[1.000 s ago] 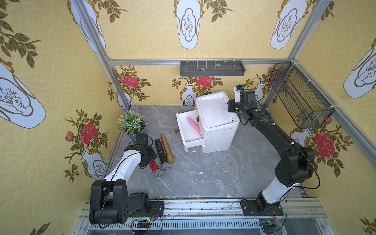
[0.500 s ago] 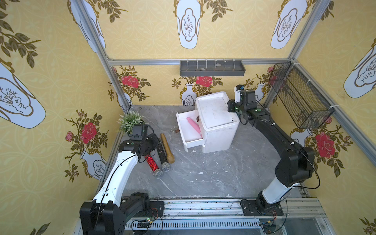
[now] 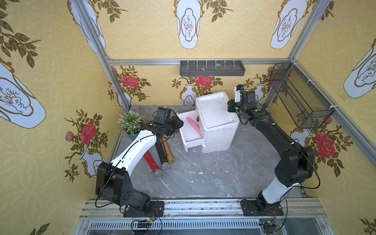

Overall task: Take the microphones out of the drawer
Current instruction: Place the microphone at the center of the board, then pick up the microphone from the drawer.

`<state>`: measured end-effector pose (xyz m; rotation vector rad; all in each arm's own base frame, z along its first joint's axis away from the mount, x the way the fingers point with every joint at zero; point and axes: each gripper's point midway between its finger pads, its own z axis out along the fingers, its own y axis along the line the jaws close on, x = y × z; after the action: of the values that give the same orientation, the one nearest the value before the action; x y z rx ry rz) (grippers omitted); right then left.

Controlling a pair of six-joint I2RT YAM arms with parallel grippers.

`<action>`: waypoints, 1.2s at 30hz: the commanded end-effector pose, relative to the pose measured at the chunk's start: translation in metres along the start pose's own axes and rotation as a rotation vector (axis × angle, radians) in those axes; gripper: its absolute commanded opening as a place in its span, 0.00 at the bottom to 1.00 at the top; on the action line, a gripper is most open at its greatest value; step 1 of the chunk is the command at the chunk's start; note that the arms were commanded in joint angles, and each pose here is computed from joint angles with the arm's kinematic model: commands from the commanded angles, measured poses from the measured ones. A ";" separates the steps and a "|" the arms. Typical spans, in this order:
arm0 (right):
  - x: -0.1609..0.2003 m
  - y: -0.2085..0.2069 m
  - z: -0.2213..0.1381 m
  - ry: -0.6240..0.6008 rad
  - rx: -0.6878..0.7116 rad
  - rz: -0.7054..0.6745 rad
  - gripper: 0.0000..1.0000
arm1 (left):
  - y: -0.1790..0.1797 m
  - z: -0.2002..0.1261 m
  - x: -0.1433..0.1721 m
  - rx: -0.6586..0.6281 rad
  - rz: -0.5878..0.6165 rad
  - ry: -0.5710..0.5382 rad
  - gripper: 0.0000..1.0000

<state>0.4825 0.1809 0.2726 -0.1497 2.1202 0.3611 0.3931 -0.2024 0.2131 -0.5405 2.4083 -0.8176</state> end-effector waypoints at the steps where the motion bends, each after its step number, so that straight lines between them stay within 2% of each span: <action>1: 0.065 -0.020 0.001 0.242 0.089 0.029 0.01 | -0.012 0.021 -0.007 0.006 -0.007 -0.008 0.63; 3: 0.065 -0.021 0.000 0.243 0.091 0.028 0.01 | -0.016 0.032 -0.011 0.003 -0.012 0.000 0.63; 4: 0.064 -0.022 0.000 0.240 0.092 0.029 0.01 | -0.026 0.040 0.001 0.011 0.007 0.024 0.63; 6: 0.065 -0.022 0.000 0.240 0.092 0.031 0.01 | -0.033 0.049 0.001 0.013 0.010 0.034 0.63; 13: 0.066 -0.024 -0.002 0.235 0.089 0.035 0.01 | -0.029 0.081 0.009 -0.052 -0.011 0.080 0.64; 18: 0.067 -0.025 -0.002 0.234 0.087 0.036 0.01 | -0.018 0.091 0.015 -0.099 -0.040 0.076 0.65; 36: 0.068 -0.026 -0.003 0.234 0.084 0.040 0.01 | -0.016 0.128 0.036 -0.046 -0.124 0.144 0.65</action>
<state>0.4808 0.1742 0.2749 -0.1134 2.0967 0.3801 0.4444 -0.2851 0.1314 -0.6669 2.5435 -0.8641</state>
